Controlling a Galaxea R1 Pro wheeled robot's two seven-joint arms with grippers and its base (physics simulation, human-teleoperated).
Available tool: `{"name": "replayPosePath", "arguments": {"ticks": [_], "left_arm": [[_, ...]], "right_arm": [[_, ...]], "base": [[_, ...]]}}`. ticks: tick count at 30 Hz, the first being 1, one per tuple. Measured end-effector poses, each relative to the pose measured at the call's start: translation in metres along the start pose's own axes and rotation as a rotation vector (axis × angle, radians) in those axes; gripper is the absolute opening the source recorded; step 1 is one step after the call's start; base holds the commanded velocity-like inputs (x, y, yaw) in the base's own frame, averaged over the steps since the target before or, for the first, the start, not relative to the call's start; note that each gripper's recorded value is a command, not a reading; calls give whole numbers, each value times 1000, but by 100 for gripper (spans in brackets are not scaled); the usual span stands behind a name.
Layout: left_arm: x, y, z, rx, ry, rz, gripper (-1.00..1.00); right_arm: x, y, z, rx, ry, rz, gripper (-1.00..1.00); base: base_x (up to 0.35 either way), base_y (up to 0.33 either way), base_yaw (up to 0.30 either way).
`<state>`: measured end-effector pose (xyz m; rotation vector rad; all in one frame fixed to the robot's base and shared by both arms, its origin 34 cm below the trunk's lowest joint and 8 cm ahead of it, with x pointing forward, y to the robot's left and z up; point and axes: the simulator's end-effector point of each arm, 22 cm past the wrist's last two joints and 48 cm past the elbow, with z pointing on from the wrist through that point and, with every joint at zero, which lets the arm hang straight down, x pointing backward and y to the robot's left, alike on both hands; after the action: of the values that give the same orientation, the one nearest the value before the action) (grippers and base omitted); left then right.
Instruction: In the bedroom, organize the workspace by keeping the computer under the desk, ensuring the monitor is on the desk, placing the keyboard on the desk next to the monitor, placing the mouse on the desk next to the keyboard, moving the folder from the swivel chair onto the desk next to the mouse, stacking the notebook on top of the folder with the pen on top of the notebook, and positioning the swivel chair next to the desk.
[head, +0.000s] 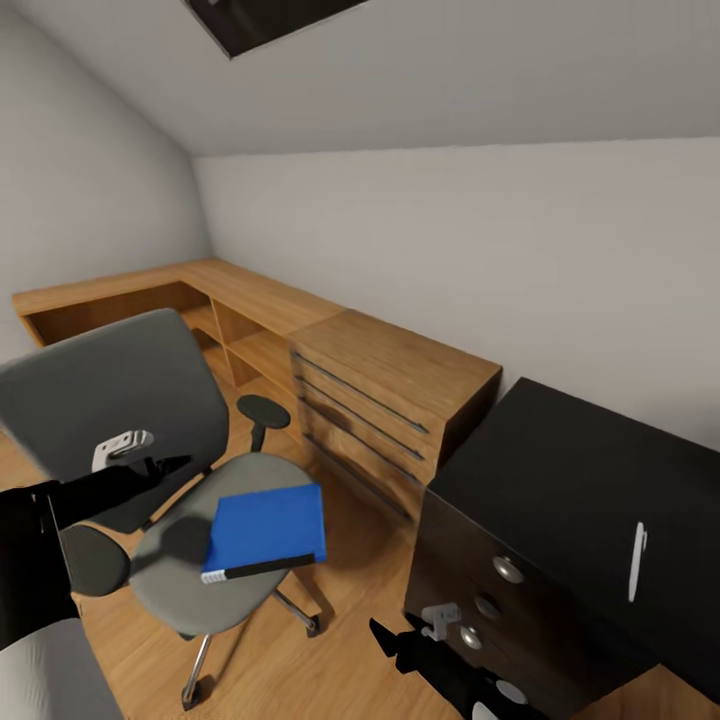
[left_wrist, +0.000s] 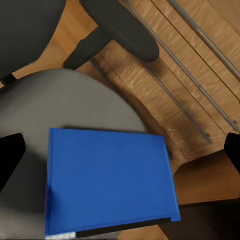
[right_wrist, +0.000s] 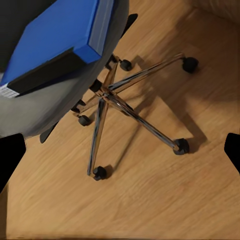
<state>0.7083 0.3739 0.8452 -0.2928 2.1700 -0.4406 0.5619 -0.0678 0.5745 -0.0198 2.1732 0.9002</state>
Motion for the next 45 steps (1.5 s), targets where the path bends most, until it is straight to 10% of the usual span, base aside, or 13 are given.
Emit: {"name": "replayPosePath", "arguments": {"ticks": [45], "left_arm": [[12, 24, 2, -44, 12, -45, 100]], "right_arm": [[8, -12, 0, 24, -10, 2, 100]], "base": [[0, 0, 268]]}}
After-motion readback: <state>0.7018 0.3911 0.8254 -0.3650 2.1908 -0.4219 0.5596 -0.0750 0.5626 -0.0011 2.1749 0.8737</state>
